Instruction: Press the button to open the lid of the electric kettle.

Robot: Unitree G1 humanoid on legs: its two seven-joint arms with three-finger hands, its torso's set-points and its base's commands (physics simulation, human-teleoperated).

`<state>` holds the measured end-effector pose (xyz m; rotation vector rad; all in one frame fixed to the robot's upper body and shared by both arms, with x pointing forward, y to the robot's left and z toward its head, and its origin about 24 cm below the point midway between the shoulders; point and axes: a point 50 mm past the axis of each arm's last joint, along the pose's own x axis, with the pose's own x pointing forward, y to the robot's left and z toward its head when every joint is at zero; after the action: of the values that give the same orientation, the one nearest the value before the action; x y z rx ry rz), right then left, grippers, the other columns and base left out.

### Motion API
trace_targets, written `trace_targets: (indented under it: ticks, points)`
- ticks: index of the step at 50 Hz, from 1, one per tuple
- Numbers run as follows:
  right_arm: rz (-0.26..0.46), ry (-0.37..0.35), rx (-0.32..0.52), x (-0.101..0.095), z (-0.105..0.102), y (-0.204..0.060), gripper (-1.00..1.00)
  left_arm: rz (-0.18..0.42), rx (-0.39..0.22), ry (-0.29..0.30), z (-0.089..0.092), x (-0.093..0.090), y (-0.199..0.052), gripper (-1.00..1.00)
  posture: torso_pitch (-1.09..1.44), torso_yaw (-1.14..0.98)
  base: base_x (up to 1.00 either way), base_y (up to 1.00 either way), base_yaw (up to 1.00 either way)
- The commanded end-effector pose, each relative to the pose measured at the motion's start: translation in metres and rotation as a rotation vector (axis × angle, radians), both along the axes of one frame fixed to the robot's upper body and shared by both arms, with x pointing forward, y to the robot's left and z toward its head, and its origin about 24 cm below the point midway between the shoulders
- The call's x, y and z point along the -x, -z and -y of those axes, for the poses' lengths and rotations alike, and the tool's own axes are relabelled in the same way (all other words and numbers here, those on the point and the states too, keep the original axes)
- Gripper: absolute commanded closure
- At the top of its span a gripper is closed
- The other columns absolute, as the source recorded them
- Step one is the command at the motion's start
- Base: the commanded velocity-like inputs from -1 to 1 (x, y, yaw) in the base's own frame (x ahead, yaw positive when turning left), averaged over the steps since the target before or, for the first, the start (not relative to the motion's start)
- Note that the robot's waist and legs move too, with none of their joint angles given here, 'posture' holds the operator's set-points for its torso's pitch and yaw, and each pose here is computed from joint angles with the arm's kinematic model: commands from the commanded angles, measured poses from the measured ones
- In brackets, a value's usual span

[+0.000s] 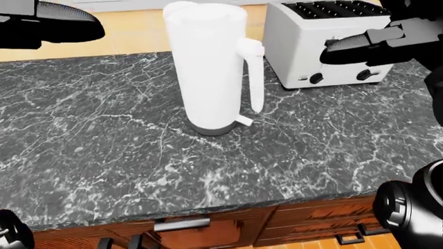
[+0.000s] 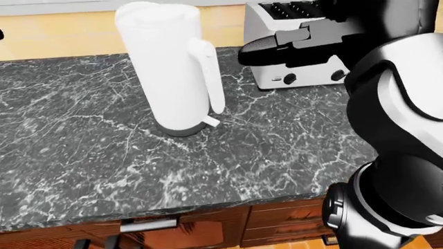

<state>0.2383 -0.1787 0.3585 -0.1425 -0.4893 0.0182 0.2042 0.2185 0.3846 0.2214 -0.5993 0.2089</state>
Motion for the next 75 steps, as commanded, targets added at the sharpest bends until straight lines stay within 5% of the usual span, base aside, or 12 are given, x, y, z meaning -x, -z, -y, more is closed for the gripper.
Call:
trace_targets:
  ticks: [1, 11, 18, 20, 25, 75]
  points:
    - [0.051, 0.001, -0.002, 0.005, -0.001, -0.009, -1.0, 0.053, 0.006, -0.009, -0.002, 0.007, -0.009, -1.0, 0.0, 0.0, 0.0, 0.0, 0.0]
    - [0.049, -0.002, -0.004, 0.005, -0.002, -0.009, -1.0, 0.009, 0.093, -0.058, -0.014, 0.002, -0.005, -1.0, 0.0, 0.0, 0.0, 0.0, 0.0]
    - [0.047, -0.001, -0.003, 0.004, -0.001, -0.009, -1.0, 0.012, 0.085, -0.068, -0.015, 0.001, -0.004, -1.0, 0.0, 0.0, 0.0, 0.0, 0.0]
    - [0.047, -0.001, -0.003, 0.004, -0.001, -0.009, -1.0, 0.011, 0.139, -0.062, -0.019, 0.002, -0.005, -1.0, 0.0, 0.0, 0.0, 0.0, 0.0]
    - [0.046, -0.004, -0.003, 0.004, -0.002, -0.009, -1.0, 0.021, 0.162, -0.096, -0.024, 0.005, -0.007, -1.0, -0.01, 0.0, 0.0, 0.0, 0.0]
    - [-0.027, 0.0, -0.04, -0.007, -0.003, 0.0, -1.0, -0.001, 0.176, -0.082, -0.024, 0.0, -0.002, -1.0, -0.32, 0.0, 0.0, 0.0, 0.0]
